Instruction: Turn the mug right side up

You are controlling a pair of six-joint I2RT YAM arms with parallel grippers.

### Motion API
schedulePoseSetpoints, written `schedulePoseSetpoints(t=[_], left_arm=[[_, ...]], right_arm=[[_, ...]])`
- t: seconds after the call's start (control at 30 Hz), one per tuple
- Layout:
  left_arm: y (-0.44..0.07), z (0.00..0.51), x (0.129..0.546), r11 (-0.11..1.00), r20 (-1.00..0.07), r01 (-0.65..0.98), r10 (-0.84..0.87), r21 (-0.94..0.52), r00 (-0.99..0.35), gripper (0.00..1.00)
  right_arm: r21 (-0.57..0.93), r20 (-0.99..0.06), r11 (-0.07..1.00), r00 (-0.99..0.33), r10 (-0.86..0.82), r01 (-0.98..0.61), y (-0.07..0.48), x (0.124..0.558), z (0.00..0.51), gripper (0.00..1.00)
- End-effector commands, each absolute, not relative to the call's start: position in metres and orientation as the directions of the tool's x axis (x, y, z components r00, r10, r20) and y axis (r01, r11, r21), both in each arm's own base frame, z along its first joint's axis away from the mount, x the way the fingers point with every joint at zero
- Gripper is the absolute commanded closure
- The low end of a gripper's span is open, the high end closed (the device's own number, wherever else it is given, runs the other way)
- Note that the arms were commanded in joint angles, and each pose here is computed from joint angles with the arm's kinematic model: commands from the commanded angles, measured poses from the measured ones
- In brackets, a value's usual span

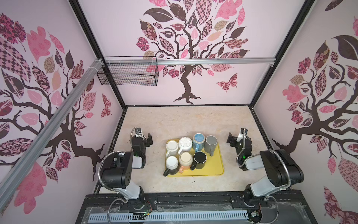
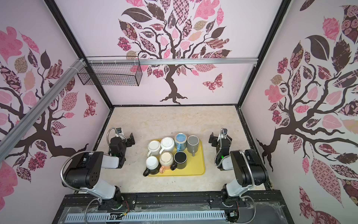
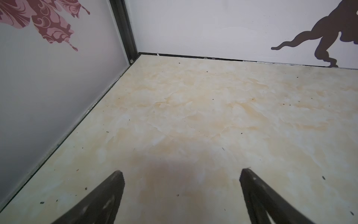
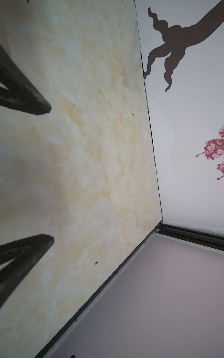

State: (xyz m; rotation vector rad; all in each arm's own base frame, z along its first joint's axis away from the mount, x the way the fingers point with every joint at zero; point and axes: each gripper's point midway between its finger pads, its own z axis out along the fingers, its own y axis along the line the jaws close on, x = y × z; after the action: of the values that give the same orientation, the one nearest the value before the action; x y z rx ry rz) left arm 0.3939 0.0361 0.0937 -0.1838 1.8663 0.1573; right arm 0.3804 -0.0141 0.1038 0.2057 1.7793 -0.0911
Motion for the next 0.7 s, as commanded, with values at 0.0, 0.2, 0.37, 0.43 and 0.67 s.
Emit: schedulePoseSetpoints(t=[0.0,0.2,0.37,0.43,0.67], left_arm=[[0.0350,0.1066,0.3998,0.980,-0.967,-0.201,-0.039,0.012,-0.250,0.04],[0.0347,0.1065,0.3986,0.978,-0.968,-0.206,-0.035,0.017,-0.248,0.04],[0.0365,0.1070,0.3998,0.979,-0.968,-0.205,-0.044,0.008,-0.248,0.04],[0.0365,0.1063,0.3994,0.979,-0.968,-0.203,-0.048,0.004,-0.248,0.04],[0.0367,0.1057,0.3999,0.979,-0.967,-0.203,-0.048,0.005,-0.252,0.04]], right_arm=[[0.062,-0.981,0.981,-0.170,0.094,0.185,-0.0137,0.3837,0.1135,0.00],[0.063,-0.981,0.981,-0.167,0.094,0.185,-0.0138,0.3834,0.1140,0.00],[0.061,-0.982,0.981,-0.167,0.093,0.186,-0.0140,0.3833,0.1139,0.00],[0.062,-0.981,0.981,-0.168,0.094,0.185,-0.0137,0.3833,0.1137,0.00],[0.061,-0.981,0.981,-0.172,0.094,0.185,-0.0136,0.3840,0.1127,0.00]])
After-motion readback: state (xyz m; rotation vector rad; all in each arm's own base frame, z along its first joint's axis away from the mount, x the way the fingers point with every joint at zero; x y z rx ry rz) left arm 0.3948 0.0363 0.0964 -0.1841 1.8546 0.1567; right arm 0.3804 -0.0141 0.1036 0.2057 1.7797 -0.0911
